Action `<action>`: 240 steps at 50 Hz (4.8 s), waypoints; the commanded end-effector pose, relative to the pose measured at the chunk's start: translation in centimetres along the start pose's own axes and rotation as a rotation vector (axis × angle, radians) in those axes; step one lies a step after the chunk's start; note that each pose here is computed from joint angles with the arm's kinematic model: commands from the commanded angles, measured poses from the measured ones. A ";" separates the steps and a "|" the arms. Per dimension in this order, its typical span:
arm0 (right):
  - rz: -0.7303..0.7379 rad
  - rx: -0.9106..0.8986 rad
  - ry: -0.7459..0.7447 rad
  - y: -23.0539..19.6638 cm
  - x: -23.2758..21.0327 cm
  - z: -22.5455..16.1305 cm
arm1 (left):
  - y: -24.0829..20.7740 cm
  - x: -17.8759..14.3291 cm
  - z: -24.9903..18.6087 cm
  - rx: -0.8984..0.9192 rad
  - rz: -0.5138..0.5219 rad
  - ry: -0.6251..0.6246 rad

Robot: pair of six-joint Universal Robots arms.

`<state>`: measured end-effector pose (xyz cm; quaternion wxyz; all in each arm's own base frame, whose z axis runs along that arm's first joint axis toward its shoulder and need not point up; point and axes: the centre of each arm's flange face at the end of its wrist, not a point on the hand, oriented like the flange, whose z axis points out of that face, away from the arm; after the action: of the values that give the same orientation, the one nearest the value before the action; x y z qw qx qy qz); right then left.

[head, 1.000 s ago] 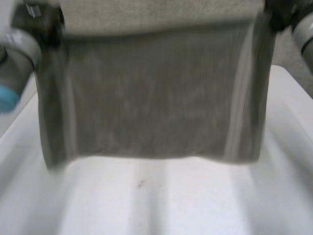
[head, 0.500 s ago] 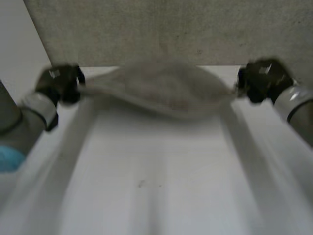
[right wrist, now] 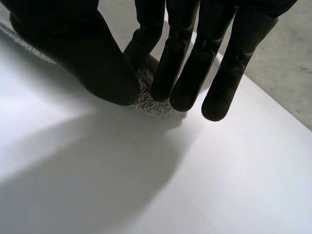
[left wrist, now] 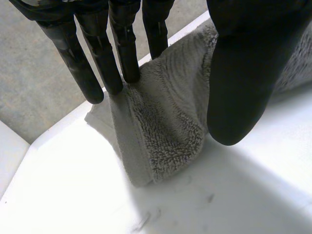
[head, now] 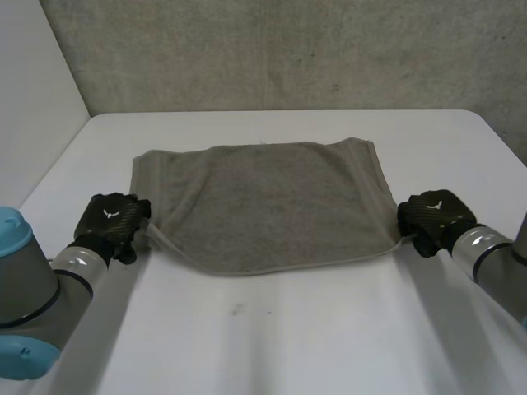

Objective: Fold the towel.

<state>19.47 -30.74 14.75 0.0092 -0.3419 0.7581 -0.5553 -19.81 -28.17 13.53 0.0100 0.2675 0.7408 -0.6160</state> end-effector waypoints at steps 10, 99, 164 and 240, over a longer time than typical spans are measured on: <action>0.016 0.008 0.062 0.4 2.2 -0.1 | 1.6 -1.2 0.0 -0.051 -0.030 -0.034; -0.087 0.046 -0.098 3.3 2.5 2.6 | 0.2 -0.8 -2.1 0.000 -0.018 0.005; 0.076 -0.019 -0.001 3.5 3.4 3.1 | 3.0 0.2 -0.7 -0.134 -0.060 0.116; -0.141 -0.143 -0.113 -3.1 3.6 -5.6 | -2.8 -2.5 -5.2 -0.182 -0.074 0.042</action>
<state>15.15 -27.11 21.66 -0.0270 -0.4380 0.7737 -0.4569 -17.13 -22.52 19.00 -0.0045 0.2559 0.7997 -0.5431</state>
